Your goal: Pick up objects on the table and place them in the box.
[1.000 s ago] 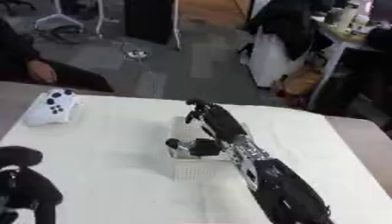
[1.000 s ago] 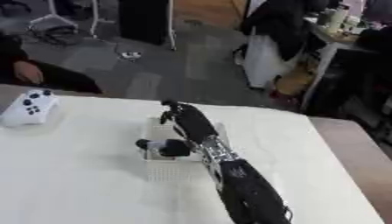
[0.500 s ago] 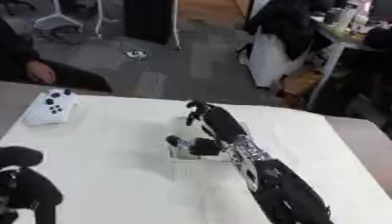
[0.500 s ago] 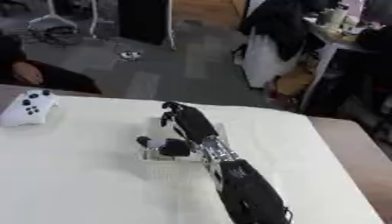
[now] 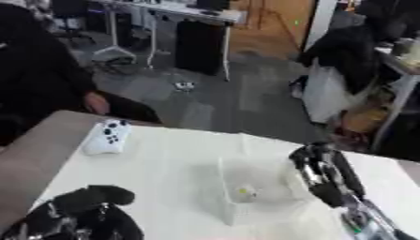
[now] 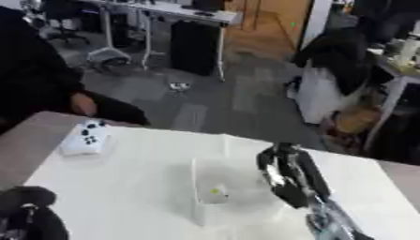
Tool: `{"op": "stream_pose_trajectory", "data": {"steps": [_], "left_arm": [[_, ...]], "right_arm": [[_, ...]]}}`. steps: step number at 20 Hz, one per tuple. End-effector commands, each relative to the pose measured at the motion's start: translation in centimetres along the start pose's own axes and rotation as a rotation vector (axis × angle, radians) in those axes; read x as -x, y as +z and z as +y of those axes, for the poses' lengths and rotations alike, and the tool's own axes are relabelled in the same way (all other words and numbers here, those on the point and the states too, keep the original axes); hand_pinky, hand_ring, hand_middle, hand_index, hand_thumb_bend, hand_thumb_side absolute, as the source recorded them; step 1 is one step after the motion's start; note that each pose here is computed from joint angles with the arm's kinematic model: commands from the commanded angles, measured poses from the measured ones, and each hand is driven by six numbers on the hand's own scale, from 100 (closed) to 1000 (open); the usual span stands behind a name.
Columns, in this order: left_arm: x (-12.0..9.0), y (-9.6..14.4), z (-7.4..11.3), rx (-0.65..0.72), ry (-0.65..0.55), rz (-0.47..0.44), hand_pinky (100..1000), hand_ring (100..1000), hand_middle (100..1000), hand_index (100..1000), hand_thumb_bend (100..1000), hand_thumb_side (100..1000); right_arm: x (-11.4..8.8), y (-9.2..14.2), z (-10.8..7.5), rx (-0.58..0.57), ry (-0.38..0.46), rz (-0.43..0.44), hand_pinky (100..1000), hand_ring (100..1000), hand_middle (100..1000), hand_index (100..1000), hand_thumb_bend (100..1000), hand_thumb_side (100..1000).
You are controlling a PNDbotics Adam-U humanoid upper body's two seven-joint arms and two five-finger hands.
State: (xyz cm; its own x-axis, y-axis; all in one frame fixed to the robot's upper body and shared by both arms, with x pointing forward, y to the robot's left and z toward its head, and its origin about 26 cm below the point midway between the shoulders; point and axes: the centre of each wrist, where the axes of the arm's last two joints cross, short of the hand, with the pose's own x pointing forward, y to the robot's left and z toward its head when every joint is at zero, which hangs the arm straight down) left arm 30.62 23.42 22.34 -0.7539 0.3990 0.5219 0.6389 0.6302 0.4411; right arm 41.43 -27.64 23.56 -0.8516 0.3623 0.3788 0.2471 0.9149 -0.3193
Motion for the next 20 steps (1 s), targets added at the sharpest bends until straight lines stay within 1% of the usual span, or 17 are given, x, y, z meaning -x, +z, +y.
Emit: {"op": "stream_pose_trajectory", "data": {"steps": [1, 3, 5, 7, 10, 12, 14, 16, 17, 18, 20], "left_arm": [[-0.7, 0.2, 0.2, 0.019, -0.039, 0.02, 370, 721, 854, 918, 527, 914], [-0.6, 0.5, 0.1, 0.019, -0.049, 0.032, 372, 720, 853, 917, 528, 910], [-0.6, 0.5, 0.1, 0.016, -0.055, 0.029, 374, 720, 852, 916, 532, 902], [-0.7, 0.6, 0.2, 0.008, -0.057, 0.027, 374, 720, 853, 916, 532, 903], [-0.6, 0.8, 0.1, 0.0, -0.057, 0.034, 374, 720, 853, 916, 532, 903], [-0.6, 0.9, 0.1, -0.005, -0.056, 0.038, 375, 720, 852, 916, 532, 901], [-0.6, 1.1, 0.1, -0.008, -0.057, 0.044, 375, 720, 852, 915, 530, 902], [-0.6, 1.4, 0.1, -0.011, -0.058, 0.053, 374, 720, 852, 915, 528, 903], [-0.6, 1.6, 0.0, -0.012, -0.058, 0.057, 374, 720, 852, 915, 526, 900], [-0.6, 1.7, 0.0, -0.013, -0.058, 0.061, 373, 720, 852, 916, 525, 906], [-0.6, 2.0, -0.1, -0.017, -0.057, 0.071, 372, 720, 853, 916, 522, 911]], "right_arm": [[-5.4, -1.5, -1.9, 0.094, -0.168, -0.109, 100, 173, 350, 620, 227, 1000], [-6.9, -0.8, -2.7, 0.093, -0.184, -0.124, 100, 178, 349, 595, 216, 1000], [-7.4, 0.2, -3.1, 0.122, -0.192, -0.115, 100, 152, 327, 613, 188, 1000], [-8.2, 1.2, -3.1, 0.221, -0.244, -0.123, 100, 129, 307, 629, 179, 1000], [-10.1, 2.0, -3.1, 0.387, -0.329, -0.189, 100, 117, 285, 622, 167, 995], [-10.2, 2.8, -3.0, 0.462, -0.355, -0.236, 100, 113, 271, 603, 163, 995], [-10.1, 3.3, -3.0, 0.48, -0.353, -0.291, 100, 132, 271, 572, 167, 985], [-10.1, 3.3, -2.9, 0.512, -0.359, -0.355, 100, 151, 270, 564, 161, 982], [-10.1, 3.2, -2.9, 0.531, -0.368, -0.389, 100, 162, 270, 557, 190, 1000], [-10.1, 3.1, -2.8, 0.547, -0.376, -0.42, 100, 171, 271, 554, 155, 982], [-10.2, 2.9, -2.8, 0.58, -0.395, -0.477, 100, 184, 268, 547, 149, 985]]}}
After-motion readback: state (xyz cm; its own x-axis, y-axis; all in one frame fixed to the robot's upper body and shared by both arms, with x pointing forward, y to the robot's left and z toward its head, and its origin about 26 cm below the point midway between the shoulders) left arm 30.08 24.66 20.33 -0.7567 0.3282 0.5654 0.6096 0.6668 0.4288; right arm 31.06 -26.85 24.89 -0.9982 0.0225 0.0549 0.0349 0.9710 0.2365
